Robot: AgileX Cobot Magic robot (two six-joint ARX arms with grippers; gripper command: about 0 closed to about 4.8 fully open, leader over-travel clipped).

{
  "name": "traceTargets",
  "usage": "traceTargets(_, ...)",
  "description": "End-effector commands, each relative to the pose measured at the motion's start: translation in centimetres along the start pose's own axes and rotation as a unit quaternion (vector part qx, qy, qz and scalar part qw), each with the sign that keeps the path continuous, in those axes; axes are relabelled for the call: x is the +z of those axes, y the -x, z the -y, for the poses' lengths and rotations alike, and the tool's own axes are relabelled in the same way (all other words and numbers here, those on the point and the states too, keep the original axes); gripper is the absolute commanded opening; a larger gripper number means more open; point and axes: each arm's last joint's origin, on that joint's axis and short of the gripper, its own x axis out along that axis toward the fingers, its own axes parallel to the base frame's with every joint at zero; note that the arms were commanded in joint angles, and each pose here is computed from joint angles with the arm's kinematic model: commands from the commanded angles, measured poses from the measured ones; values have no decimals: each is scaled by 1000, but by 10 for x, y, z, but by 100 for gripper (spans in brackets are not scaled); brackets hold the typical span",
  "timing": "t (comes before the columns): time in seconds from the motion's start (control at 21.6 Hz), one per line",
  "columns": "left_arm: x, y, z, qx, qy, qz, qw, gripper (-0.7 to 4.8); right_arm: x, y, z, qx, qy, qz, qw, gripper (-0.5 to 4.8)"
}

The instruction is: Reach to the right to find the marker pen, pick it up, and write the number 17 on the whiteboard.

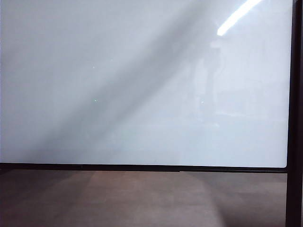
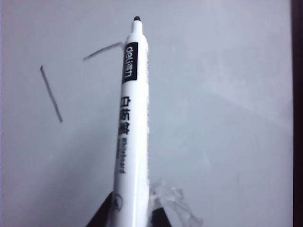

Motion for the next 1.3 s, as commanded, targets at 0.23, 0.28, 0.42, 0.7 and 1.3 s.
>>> traceTargets(0.23,-14,-3,-1,6,-1,36,999,-5,13,26,7,20,15,-45,999,-4)
traceTargets(0.28,-26,-4,-2,10,-3,49,999,-5,13,28,8,20,18,-52,998,-4)
traceTargets(0.42,-72,4,-7,30,-11,12,999,-5,16,40,12,31,25,-75,996,-4)
traceTargets(0.7,-129,19,-15,61,-20,-26,998,-5,20,53,16,45,26,-84,995,-4)
traceTargets(1.3,-184,28,-22,88,-26,-94,991,-5,12,65,14,69,15,-101,992,-4)
